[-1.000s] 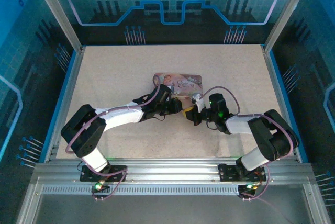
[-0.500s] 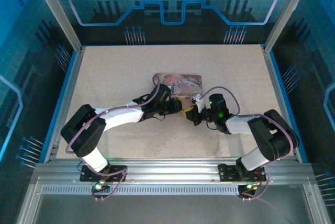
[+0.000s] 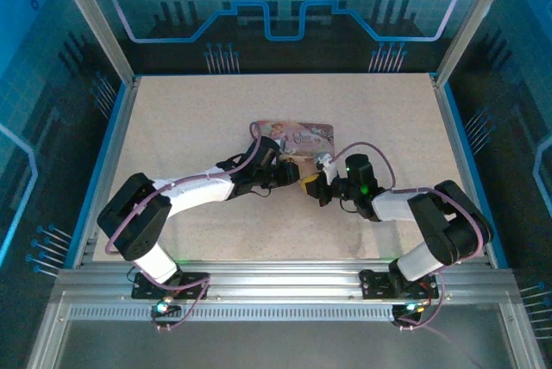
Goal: Unlock the padlock with the key
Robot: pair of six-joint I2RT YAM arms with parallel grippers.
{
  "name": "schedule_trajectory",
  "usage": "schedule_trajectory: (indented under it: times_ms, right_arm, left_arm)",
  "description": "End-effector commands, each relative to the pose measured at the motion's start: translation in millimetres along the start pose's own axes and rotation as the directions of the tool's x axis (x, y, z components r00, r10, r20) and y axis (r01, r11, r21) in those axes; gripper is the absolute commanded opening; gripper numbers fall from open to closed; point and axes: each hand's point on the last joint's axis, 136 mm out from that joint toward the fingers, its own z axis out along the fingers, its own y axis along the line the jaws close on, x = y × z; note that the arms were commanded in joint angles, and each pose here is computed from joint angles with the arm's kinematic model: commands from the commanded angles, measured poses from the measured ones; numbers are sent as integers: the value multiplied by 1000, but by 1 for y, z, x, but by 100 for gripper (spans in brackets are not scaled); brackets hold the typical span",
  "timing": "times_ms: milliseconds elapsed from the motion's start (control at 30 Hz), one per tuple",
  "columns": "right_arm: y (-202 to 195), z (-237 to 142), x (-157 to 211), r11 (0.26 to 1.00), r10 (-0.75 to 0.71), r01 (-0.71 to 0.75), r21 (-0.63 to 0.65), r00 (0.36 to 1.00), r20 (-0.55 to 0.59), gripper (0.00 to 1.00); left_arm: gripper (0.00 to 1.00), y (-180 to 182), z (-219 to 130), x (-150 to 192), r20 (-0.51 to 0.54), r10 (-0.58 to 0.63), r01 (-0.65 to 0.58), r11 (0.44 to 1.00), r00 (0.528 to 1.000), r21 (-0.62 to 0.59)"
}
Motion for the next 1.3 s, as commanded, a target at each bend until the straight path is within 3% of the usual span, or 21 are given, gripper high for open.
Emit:
schedule_trajectory:
  times_ms: [0, 633, 1267]
  right_arm:
    - [1, -2, -22, 998, -45, 48, -31, 995, 87, 0]
    - [-11, -2, -36, 998, -57, 62, -32, 990, 132, 0]
    - [-9, -5, -19, 998, -34, 38, -47, 995, 92, 0]
  left_arm:
    - [27, -44, -18, -10, 18, 44, -46, 988, 999, 144]
    - [28, -40, -17, -8, 9, 43, -44, 991, 999, 129]
    - [28, -34, -15, -14, 20, 20, -22, 993, 1000, 113]
